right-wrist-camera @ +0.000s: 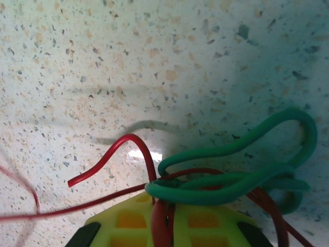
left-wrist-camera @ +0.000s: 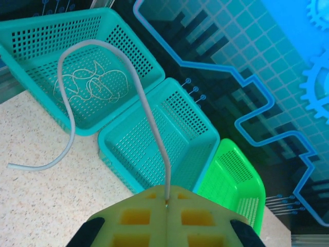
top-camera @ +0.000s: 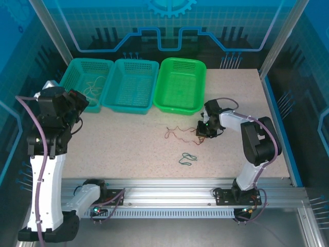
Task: Untangle the cables
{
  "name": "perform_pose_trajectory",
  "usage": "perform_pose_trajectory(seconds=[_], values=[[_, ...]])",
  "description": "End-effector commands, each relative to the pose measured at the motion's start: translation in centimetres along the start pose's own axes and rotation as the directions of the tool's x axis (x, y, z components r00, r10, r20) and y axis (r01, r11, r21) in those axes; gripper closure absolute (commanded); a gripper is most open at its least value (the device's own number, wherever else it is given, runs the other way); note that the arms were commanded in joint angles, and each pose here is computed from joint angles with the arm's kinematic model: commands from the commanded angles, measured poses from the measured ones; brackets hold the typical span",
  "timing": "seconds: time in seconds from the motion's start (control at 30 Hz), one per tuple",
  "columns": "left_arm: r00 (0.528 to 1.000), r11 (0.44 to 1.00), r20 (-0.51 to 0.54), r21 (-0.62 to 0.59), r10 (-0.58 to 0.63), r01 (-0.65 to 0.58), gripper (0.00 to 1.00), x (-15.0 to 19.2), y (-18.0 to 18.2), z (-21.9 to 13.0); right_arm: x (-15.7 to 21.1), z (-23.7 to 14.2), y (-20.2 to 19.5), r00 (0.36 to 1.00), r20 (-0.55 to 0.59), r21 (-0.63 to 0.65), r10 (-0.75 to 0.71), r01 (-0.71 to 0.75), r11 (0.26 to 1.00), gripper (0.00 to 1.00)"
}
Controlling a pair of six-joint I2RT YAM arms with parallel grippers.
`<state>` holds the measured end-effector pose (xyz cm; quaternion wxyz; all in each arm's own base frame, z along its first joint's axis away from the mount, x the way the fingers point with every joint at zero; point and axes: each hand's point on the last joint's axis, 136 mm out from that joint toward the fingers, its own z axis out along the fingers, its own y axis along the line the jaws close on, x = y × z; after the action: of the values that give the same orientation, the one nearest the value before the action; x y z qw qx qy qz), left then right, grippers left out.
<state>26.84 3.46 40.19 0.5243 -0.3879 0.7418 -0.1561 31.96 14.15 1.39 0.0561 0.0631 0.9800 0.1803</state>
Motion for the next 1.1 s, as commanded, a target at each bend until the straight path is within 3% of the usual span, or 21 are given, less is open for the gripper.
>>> perform_pose_trajectory(seconds=[0.0, 0.37, 0.63, 1.07], values=[[0.999, 0.997, 0.039, 0.071, -0.026, 0.023, 1.00, -2.3, -2.2, -0.7, 1.3, 0.5, -1.1, 0.996, -0.053, 0.048, 0.077, -0.075, 0.996, 0.95], [0.982, 0.983, 0.176, 0.181, -0.066, 0.034, 1.00, -11.3, -7.5, -0.3, 1.6, -0.3, -1.3, 0.996, -0.048, 0.036, 0.080, -0.079, 0.996, 0.95], [0.932, 0.935, 0.267, 0.319, -0.245, 0.154, 1.00, -19.6, -9.5, 0.2, 2.1, -0.2, -1.5, 0.994, -0.059, 0.037, 0.097, -0.095, 0.995, 0.97], [0.859, 0.891, 0.381, 0.423, -0.342, 0.167, 1.00, -28.7, -9.4, 0.7, 1.9, 0.2, -1.6, 0.989, -0.069, 0.048, 0.128, -0.125, 0.991, 1.00]])
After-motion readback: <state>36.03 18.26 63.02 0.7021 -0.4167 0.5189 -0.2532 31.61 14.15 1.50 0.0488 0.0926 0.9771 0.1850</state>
